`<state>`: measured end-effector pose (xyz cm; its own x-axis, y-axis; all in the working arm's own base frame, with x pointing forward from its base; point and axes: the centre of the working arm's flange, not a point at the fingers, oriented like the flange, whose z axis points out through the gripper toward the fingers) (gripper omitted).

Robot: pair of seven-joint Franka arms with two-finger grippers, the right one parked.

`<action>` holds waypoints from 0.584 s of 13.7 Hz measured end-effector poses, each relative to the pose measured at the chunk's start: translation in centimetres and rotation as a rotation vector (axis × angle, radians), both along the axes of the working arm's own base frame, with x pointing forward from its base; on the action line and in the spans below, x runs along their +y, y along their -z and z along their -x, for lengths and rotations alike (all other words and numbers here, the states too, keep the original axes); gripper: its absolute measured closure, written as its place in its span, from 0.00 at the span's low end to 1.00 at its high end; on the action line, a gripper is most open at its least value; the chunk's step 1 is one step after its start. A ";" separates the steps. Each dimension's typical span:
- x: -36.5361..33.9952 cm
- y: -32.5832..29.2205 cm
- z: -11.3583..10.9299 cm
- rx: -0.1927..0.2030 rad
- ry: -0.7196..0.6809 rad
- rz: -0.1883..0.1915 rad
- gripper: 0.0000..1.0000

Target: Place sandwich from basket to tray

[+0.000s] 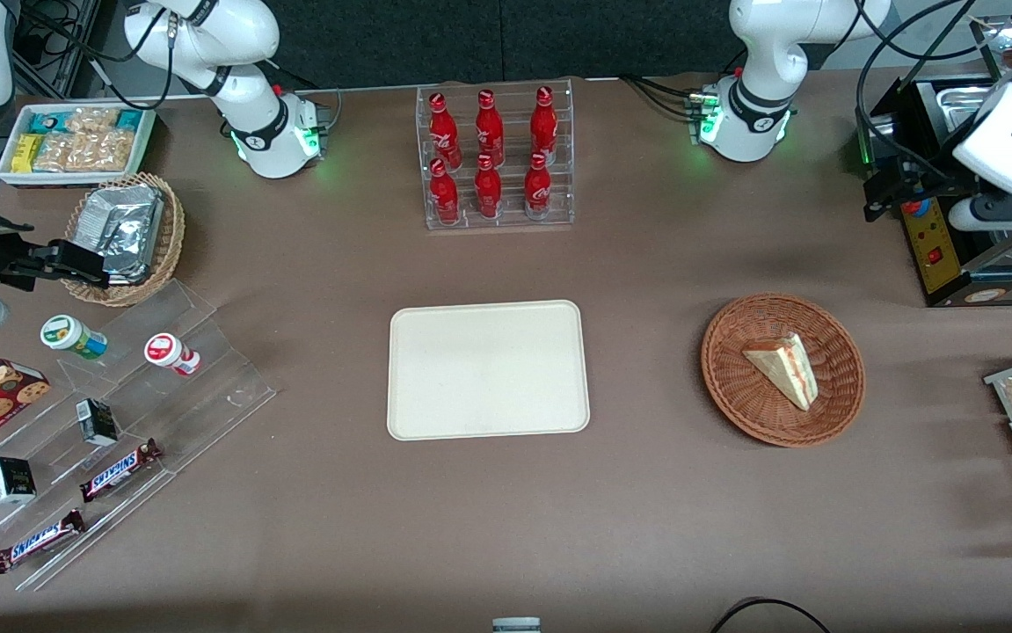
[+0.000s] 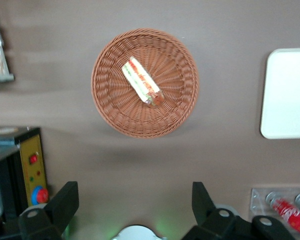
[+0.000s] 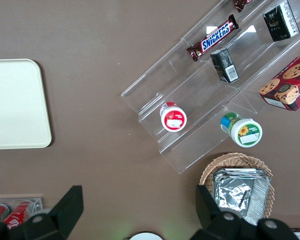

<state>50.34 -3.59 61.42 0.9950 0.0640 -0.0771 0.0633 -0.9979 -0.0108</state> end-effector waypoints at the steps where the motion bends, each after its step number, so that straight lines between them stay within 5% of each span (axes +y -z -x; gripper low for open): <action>1: 0.2 1.2 -0.6 0.022 -0.052 -0.009 0.00; 5: 0.5 9.0 -4.4 0.128 -0.143 -0.069 0.00; 8: 0.3 15.6 -7.0 0.110 -0.290 -0.090 0.00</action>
<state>57.37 -3.26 45.81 0.9202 0.3553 -0.1640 0.3388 -0.9331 -0.1209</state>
